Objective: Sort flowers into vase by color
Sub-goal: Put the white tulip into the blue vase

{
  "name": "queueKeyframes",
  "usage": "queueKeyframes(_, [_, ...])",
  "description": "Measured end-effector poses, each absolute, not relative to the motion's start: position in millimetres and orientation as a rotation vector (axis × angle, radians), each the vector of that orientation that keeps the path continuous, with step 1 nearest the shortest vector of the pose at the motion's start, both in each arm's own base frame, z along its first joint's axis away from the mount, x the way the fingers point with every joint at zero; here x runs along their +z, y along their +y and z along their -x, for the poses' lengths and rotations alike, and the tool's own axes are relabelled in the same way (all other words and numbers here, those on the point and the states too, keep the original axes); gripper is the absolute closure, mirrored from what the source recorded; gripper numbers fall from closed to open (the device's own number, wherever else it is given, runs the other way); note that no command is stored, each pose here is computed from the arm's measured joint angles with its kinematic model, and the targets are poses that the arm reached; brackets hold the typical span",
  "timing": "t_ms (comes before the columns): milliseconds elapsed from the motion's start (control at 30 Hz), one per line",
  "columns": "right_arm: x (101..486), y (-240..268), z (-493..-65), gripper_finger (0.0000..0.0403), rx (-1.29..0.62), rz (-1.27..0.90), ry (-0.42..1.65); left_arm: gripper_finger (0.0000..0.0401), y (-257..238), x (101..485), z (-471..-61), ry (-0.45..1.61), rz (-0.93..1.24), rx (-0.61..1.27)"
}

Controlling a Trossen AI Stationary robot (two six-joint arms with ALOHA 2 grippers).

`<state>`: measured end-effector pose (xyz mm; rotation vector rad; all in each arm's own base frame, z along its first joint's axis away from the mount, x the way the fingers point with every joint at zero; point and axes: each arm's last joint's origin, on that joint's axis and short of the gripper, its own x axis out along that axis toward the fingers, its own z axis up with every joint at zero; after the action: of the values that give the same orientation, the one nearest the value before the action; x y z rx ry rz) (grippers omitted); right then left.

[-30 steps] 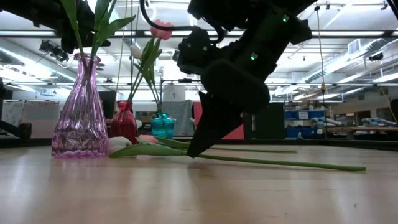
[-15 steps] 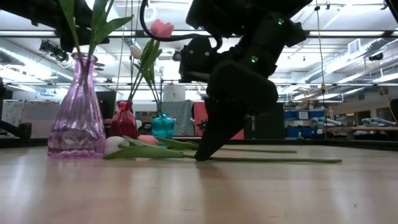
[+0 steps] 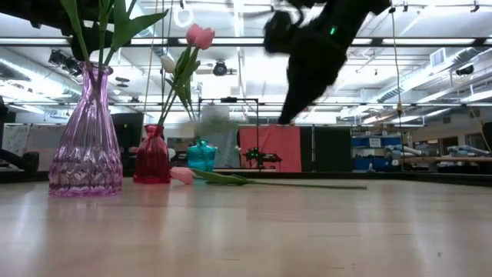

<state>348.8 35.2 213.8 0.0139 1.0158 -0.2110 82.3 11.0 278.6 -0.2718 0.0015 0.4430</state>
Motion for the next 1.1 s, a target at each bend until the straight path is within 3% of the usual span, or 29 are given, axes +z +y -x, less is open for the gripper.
queueKeyframes(433, [233.9,-0.2,-285.7,0.0396,-0.27,-0.099,0.534,0.0149,11.1,276.3,-82.2,0.013,0.322,0.448])
queueKeyframes(600, [229.3,-34.5,-276.3,0.0398,-0.381,-0.176,0.471,0.0149,11.1,276.3,-82.3,0.012,0.326,0.449])
queueKeyframes(867, [222.6,-101.8,-306.2,0.0399,-0.424,-0.212,0.331,0.0149,11.3,276.2,-82.5,0.008,0.344,0.457])
queueKeyframes(1100, [239.2,-150.2,-342.7,0.0399,-0.34,-0.228,-0.218,0.0149,11.9,276.1,-82.2,0.005,0.338,0.482])
